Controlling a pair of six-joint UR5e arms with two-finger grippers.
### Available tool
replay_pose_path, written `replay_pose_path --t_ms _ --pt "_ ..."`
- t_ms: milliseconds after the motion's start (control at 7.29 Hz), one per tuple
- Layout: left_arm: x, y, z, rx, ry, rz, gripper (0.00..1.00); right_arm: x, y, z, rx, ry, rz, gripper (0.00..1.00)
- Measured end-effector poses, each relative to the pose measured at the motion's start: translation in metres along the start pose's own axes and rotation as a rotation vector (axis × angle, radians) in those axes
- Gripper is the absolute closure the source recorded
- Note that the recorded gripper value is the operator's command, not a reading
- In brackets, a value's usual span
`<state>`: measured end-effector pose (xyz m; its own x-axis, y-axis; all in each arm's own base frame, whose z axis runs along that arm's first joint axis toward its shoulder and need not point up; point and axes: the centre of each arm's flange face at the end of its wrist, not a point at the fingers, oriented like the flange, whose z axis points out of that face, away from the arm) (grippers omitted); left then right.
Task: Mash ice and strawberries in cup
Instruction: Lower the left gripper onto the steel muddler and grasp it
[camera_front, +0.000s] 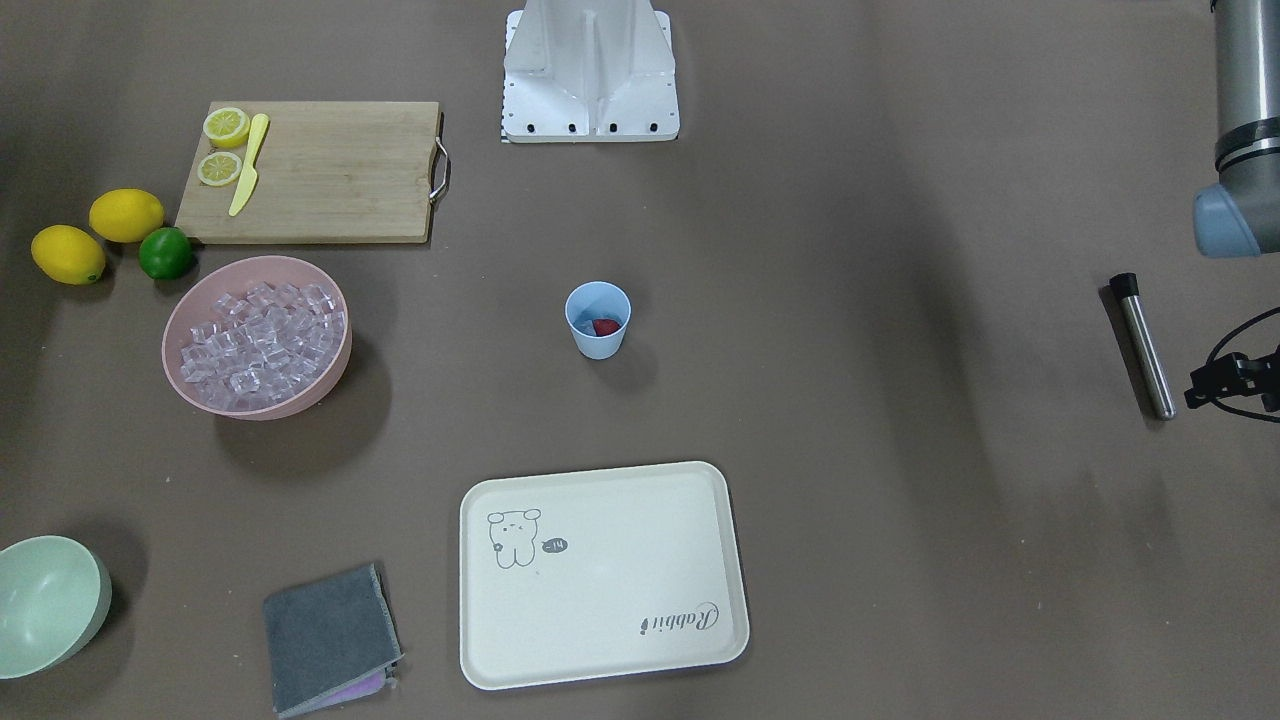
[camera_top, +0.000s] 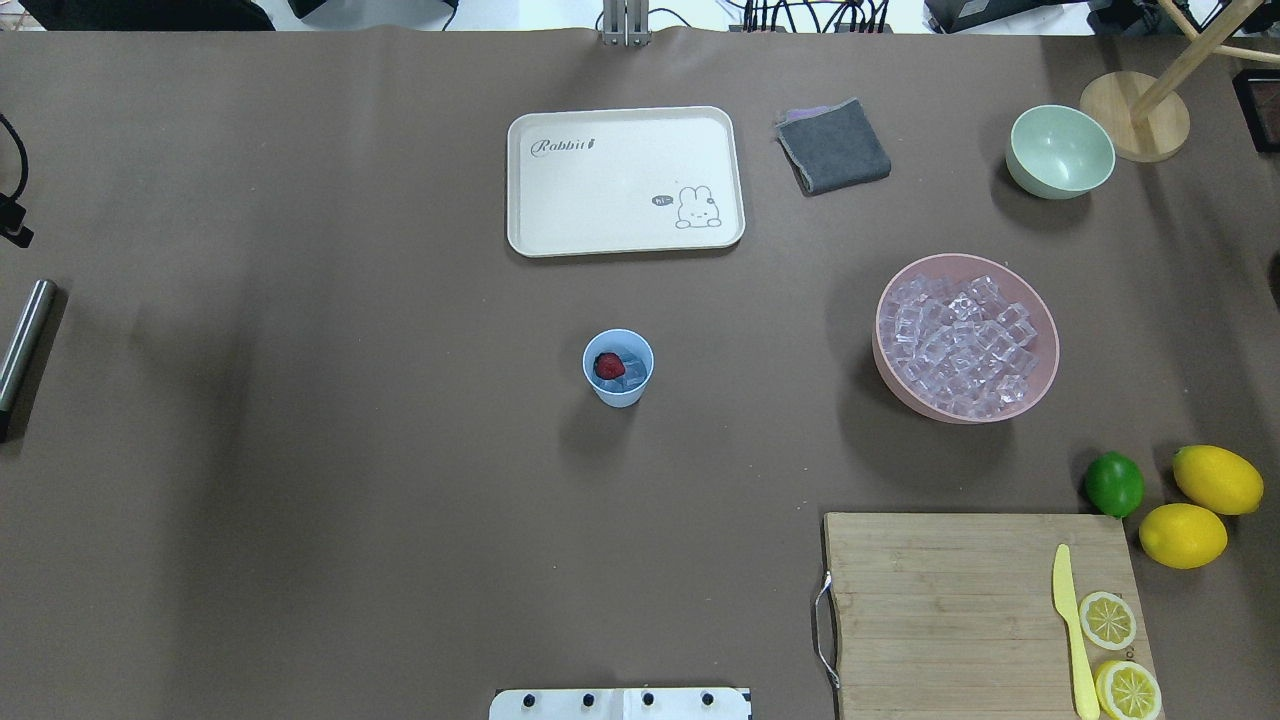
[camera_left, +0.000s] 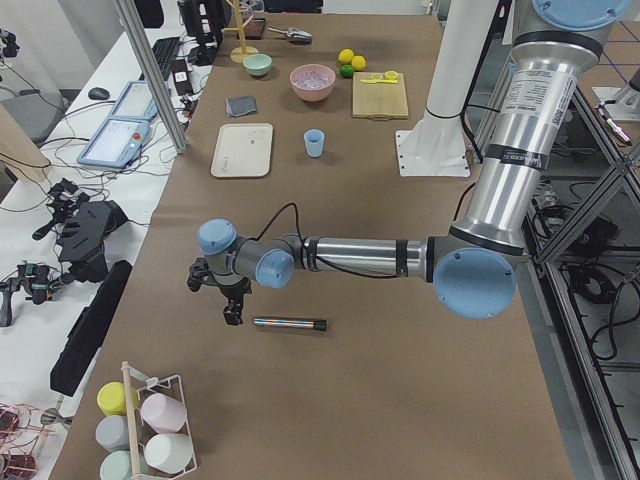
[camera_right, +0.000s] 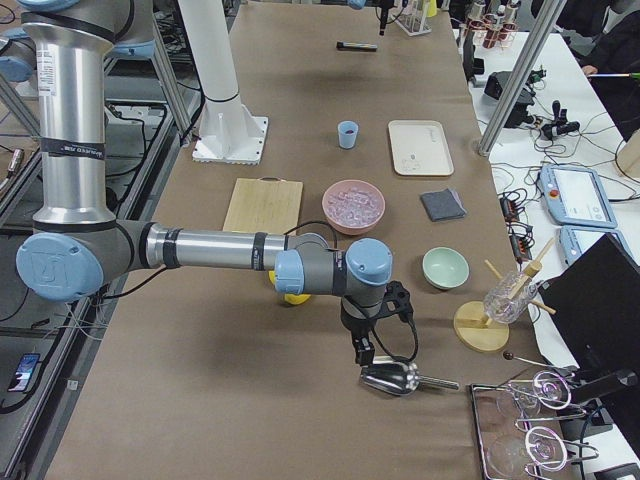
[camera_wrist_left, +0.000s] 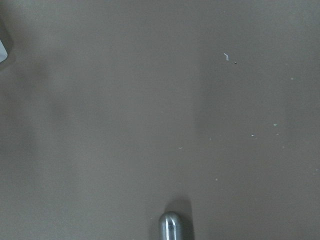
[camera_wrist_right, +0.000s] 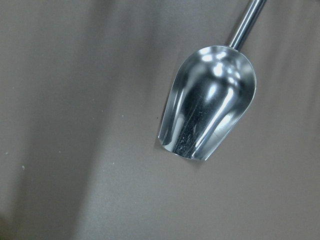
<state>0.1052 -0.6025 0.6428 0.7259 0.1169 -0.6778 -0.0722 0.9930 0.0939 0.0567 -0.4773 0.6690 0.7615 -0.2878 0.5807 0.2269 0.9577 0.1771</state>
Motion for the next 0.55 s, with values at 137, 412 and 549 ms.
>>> replay_pose_path --t_ms 137,412,549 --pt "0.004 0.007 0.011 0.004 0.003 0.024 0.29 0.0 -0.001 -0.001 0.001 0.0 -0.001 0.01" --pt "0.009 0.022 0.032 -0.001 0.011 0.06 0.34 -0.001 -0.003 -0.002 0.004 0.001 -0.003 0.01" --pt "0.009 0.027 0.04 -0.007 0.012 0.068 0.34 -0.001 -0.003 -0.002 0.004 0.001 -0.004 0.01"
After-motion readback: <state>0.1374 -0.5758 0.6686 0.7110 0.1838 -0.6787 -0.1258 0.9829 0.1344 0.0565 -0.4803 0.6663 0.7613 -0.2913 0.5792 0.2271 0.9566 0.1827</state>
